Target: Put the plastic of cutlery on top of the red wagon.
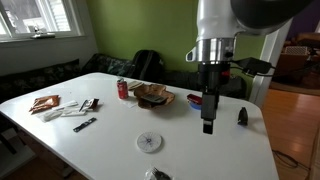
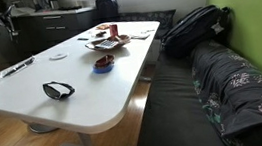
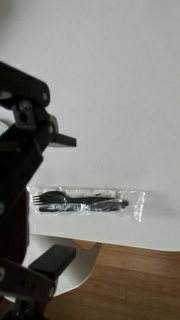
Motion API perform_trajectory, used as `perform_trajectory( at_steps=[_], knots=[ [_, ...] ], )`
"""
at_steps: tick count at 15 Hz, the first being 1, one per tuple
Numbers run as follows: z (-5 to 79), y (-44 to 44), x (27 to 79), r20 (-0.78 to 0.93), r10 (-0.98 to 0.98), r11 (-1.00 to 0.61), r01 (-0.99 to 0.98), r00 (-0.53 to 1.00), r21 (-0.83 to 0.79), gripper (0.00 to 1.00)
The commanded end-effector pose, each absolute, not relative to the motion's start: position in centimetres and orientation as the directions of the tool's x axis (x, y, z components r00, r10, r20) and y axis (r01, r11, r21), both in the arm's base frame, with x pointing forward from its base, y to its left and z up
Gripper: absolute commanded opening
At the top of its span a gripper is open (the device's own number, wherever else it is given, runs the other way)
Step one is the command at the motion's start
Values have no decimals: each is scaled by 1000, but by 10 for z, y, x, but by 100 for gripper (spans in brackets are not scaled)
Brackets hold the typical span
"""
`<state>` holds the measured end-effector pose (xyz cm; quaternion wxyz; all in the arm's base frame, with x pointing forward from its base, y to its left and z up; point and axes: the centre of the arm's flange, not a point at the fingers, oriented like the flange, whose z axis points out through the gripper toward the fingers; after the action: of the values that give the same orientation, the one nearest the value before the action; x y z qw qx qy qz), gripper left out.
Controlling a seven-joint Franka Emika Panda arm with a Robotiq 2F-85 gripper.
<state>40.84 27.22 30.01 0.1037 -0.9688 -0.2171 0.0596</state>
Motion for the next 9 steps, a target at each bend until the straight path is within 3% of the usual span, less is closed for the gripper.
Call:
perform_trajectory(
  at_steps=[1,9],
  knots=[
    [296,275,413,-75,436,-882,410,897,-232,100],
    [241,325,439,-166,145,-989,138,975,-57,100]
  ],
)
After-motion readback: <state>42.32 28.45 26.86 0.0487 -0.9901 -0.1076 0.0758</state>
